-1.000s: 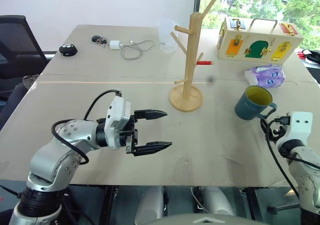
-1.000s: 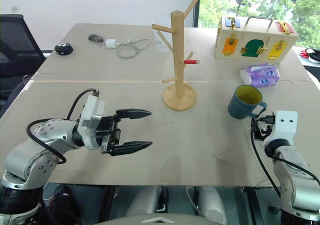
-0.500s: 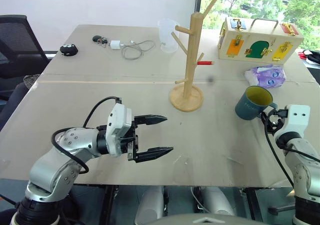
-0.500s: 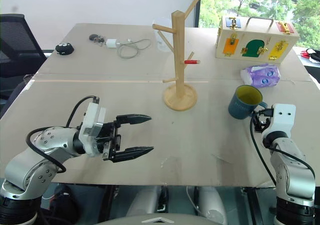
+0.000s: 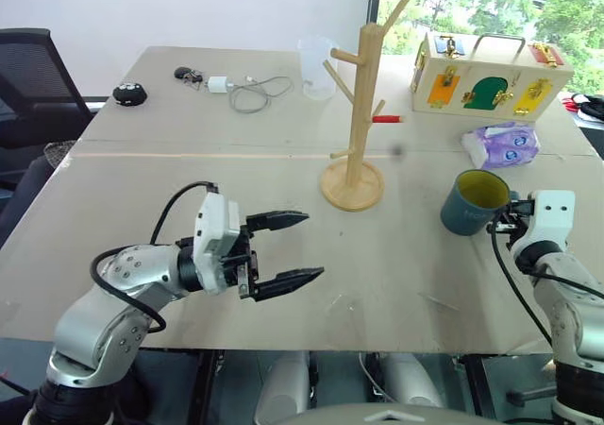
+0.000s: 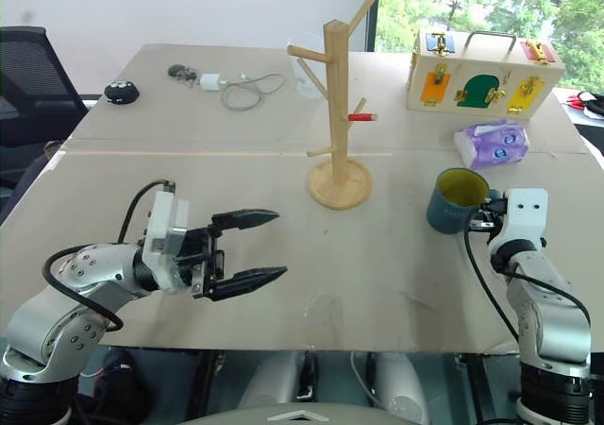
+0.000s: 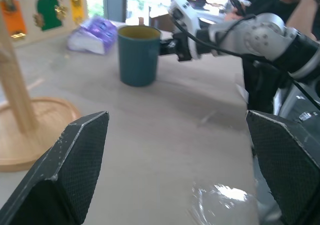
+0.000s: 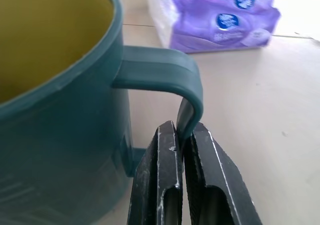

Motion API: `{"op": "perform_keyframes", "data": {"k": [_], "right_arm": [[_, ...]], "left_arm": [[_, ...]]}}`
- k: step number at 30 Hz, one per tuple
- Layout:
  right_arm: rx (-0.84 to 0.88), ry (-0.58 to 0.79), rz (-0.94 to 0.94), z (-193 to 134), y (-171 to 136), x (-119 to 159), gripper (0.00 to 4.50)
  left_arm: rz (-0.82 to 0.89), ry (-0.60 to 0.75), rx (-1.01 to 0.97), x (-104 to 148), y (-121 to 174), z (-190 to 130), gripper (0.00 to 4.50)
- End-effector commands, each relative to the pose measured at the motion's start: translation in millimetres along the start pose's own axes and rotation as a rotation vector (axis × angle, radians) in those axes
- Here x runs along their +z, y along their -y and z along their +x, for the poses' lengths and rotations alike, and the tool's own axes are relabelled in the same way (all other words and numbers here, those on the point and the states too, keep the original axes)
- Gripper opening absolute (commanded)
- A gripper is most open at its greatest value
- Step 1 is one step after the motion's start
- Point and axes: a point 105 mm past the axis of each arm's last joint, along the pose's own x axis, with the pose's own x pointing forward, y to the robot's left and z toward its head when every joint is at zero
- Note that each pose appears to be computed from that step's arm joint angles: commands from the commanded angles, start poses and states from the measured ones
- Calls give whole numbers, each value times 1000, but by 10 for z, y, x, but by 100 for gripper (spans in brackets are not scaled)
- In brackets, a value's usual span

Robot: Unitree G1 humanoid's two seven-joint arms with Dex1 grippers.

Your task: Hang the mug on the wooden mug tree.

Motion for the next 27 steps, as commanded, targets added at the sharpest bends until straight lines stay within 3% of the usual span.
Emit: {"op": "perform_keyframes", "data": {"k": [1, 7, 13, 27], "right_arm": [[264, 160, -57, -61, -326, 552, 1], [638, 193, -190, -62, -714, 1106, 1], [830, 193, -301, 105, -1045, 1481, 1], [959, 162, -384, 289, -1339, 1619, 1]], "left_arm": [[66, 114, 79, 186, -73, -77, 450], [9, 154, 67, 235, -38, -252, 450], [-28, 134, 70, 309, -13, -489, 450], [-53, 119, 194, 340, -32, -849, 450]]}}
